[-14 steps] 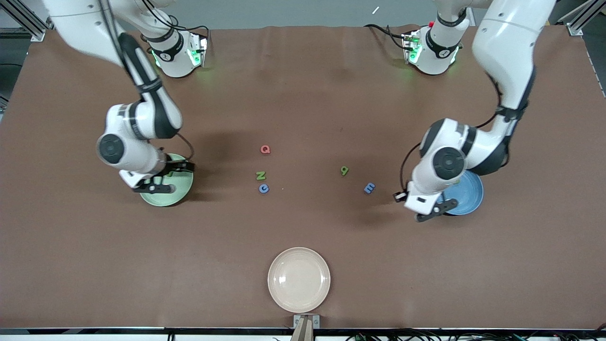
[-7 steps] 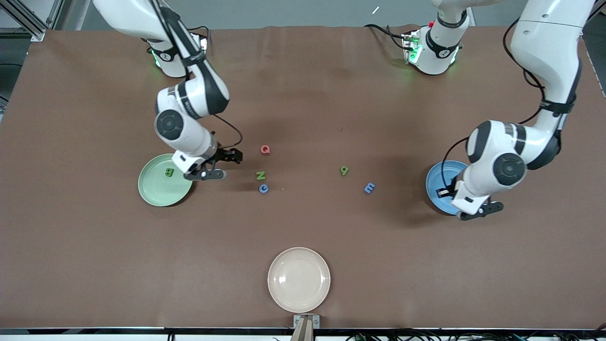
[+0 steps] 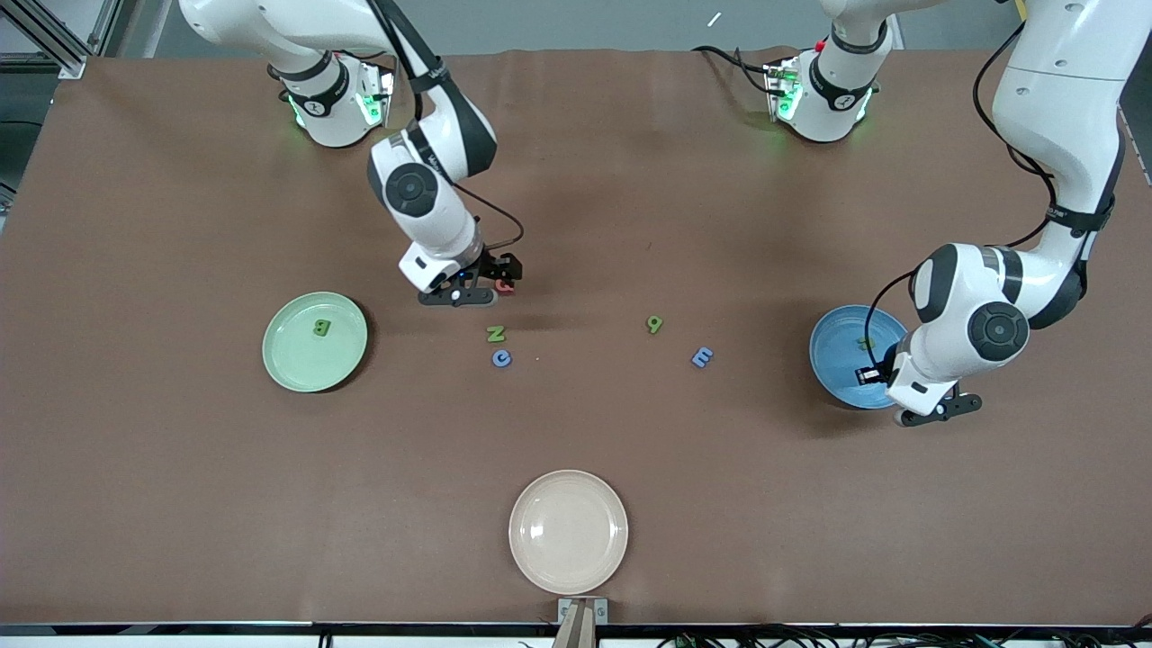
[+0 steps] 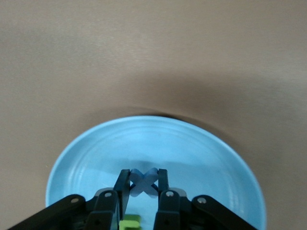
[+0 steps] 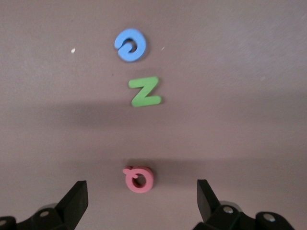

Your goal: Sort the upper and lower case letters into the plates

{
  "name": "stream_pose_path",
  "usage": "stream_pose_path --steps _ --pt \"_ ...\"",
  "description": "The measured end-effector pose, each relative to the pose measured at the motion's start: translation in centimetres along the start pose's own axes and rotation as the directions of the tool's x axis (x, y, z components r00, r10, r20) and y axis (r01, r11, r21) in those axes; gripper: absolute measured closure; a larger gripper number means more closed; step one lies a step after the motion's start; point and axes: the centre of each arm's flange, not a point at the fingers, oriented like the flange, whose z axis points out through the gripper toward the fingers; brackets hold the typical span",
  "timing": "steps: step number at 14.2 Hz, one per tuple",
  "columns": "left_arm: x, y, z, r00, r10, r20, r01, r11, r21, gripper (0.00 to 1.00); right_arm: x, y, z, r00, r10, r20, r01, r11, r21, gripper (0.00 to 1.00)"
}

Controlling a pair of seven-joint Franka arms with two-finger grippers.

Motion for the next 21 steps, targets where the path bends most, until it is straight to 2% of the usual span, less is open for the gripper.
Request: stream_pose_path --steps 3,6,9,10,13,14,15,18,20,21 --pt "0.1 -0.5 0.4 1.0 0.0 0.001 0.0 1.0 0.003 0.73 -1.9 -0.4 3.5 1.0 0.009 -0.012 -0.009 1.0 -0.02 0.0" --pt "0.1 -0.4 0.5 1.0 0.002 0.003 -0.002 1.0 0.002 0.73 -2.3 -0.3 5.1 1.0 0.008 -0.012 -0.008 0.999 -0.036 0.0" --pt "0.1 -0.3 1.1 1.0 0.003 -0.002 -0.003 1.0 -0.005 0.73 -2.6 -0.5 5.4 1.0 0.002 -0.009 -0.003 0.999 -0.041 0.03" --pt "0.1 -0.2 1.3 1.0 0.003 -0.001 -0.003 1.0 -0.006 0.73 -2.7 -0.6 5.5 1.0 -0.001 -0.01 0.0 0.999 -0.045 0.07" --pt "0.1 -0.4 1.7 1.0 -0.001 0.001 0.001 1.0 -0.009 0.72 -3.1 -0.7 6.1 1.0 -0.017 -0.022 0.015 0.997 -0.075 0.11" --pt "0.2 -0.5 1.7 1.0 0.003 0.0 -0.003 1.0 -0.008 0.67 -3.3 -0.8 6.2 0.999 -0.023 -0.028 0.021 0.996 -0.086 0.17" --pt "0.2 -0.5 1.7 1.0 0.016 -0.002 -0.016 1.0 -0.007 0.57 -3.3 -1.0 6.1 0.999 -0.028 -0.035 0.025 0.996 -0.09 0.23" --pt "0.2 0.0 0.3 0.999 0.052 0.008 -0.052 0.999 0.002 0.28 -3.4 -1.2 6.0 0.998 -0.034 -0.044 0.029 0.995 -0.093 0.26" --pt "-0.7 2.1 -2.5 0.996 0.08 0.034 -0.08 0.997 0.013 0.08 -3.3 -1.3 5.9 0.997 -0.036 -0.061 0.031 0.996 -0.083 0.29" --pt "-1.3 3.6 -4.0 0.996 0.079 0.041 -0.08 0.997 0.016 0.01 -3.2 -1.3 5.9 0.997 -0.036 -0.069 0.031 0.996 -0.078 0.29"
